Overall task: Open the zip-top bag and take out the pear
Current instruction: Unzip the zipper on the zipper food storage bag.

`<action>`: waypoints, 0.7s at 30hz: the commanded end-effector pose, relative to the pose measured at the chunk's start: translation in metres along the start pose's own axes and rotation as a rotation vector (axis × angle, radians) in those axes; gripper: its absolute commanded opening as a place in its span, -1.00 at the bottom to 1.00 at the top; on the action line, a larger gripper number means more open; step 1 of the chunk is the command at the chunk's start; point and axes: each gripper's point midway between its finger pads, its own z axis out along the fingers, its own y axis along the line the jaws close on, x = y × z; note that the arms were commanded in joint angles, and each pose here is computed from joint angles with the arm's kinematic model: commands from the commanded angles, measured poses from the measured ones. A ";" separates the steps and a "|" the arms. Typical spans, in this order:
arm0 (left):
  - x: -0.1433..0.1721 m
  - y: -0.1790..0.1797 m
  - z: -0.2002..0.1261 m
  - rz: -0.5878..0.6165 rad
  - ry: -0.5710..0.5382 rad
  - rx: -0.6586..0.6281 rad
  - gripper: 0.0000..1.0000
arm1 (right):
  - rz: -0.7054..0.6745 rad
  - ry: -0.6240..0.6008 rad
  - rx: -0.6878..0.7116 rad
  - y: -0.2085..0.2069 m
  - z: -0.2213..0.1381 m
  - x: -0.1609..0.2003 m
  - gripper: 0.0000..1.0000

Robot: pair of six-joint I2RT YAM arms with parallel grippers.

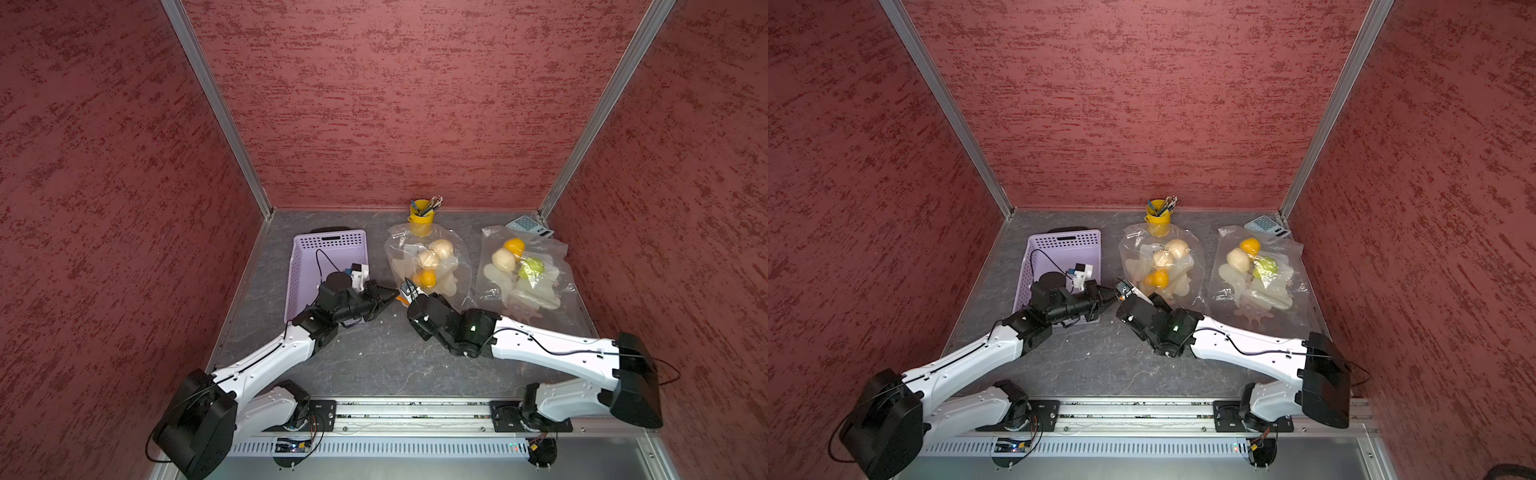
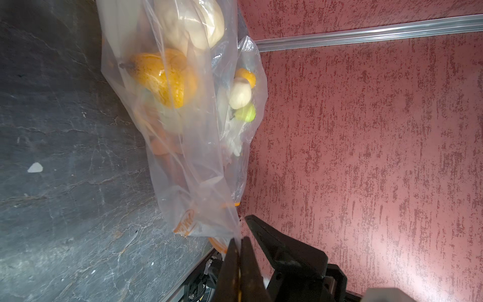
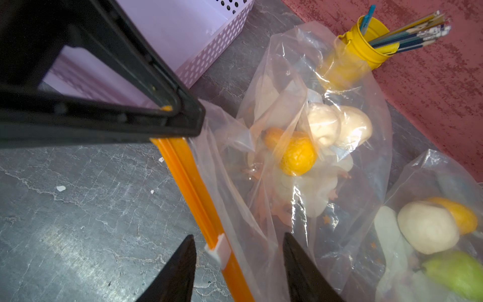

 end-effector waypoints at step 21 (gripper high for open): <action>-0.010 -0.012 -0.006 0.026 -0.019 0.034 -1.00 | 0.041 0.070 0.023 -0.009 0.007 0.025 -0.84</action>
